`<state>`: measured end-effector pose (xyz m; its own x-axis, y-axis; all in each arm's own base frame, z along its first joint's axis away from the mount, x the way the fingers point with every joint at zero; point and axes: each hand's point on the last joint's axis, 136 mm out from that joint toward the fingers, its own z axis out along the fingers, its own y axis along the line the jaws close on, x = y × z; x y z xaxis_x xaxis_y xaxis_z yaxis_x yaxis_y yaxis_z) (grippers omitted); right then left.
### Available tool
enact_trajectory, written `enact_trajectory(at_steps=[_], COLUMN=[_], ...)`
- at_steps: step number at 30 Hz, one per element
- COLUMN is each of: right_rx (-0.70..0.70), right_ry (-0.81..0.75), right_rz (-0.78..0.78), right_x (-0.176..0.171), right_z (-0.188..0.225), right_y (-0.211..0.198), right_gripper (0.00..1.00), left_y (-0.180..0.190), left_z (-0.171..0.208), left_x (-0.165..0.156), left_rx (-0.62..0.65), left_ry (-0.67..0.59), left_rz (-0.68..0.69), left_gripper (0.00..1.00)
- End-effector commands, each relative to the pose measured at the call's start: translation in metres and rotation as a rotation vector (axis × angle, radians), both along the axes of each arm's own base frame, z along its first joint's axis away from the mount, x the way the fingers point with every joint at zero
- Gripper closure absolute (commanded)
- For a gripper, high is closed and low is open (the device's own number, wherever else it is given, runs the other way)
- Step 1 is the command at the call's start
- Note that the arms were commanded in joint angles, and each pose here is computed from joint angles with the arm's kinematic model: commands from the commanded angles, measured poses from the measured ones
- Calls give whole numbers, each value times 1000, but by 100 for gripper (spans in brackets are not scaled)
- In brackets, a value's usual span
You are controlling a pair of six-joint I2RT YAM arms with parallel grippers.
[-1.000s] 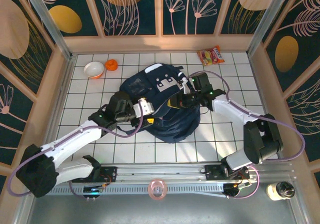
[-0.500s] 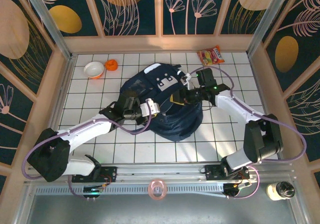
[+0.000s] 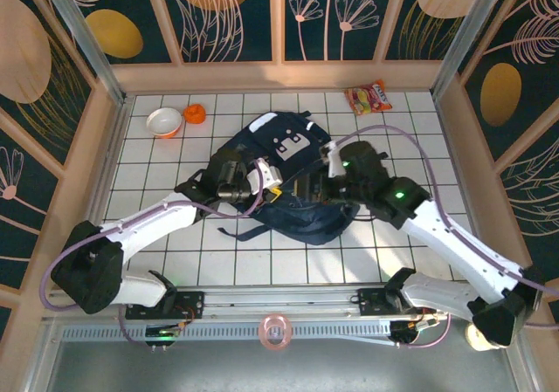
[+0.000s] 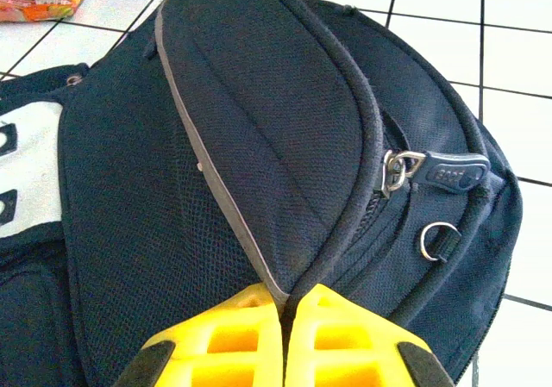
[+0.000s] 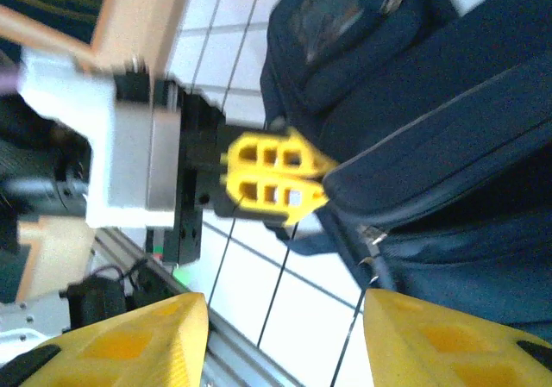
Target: Pack the student bag
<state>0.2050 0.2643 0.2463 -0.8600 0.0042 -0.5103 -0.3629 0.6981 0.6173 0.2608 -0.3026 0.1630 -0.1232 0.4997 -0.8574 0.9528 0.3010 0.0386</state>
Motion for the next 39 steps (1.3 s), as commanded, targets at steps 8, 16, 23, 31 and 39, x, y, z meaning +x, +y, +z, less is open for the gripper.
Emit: enact_trajectory(at_steps=[8,16,23,31,39], right_rx=[-265,-256,-352,-449,-534], right_ry=[-1,15,27,19,-6], right_rz=[-78,-2,10,23,-35], right_x=[29,24,20,18,32], right_z=[-56,-72,-81,-94,-86], right_y=[-1,11,-4,-14,-45], right_gripper=[48,67,63,68,100], left_y=[-13,-13,-11,-13,0], left_z=[32,35,29,32,16], left_x=[-3,0,5,6,10], left_rx=[-94,-100,-78,-87,-17], left_ry=[8,1,9,12,-3], left_rz=[-49,-34,-2,-5,34], left_gripper=[100,100,100,100,100])
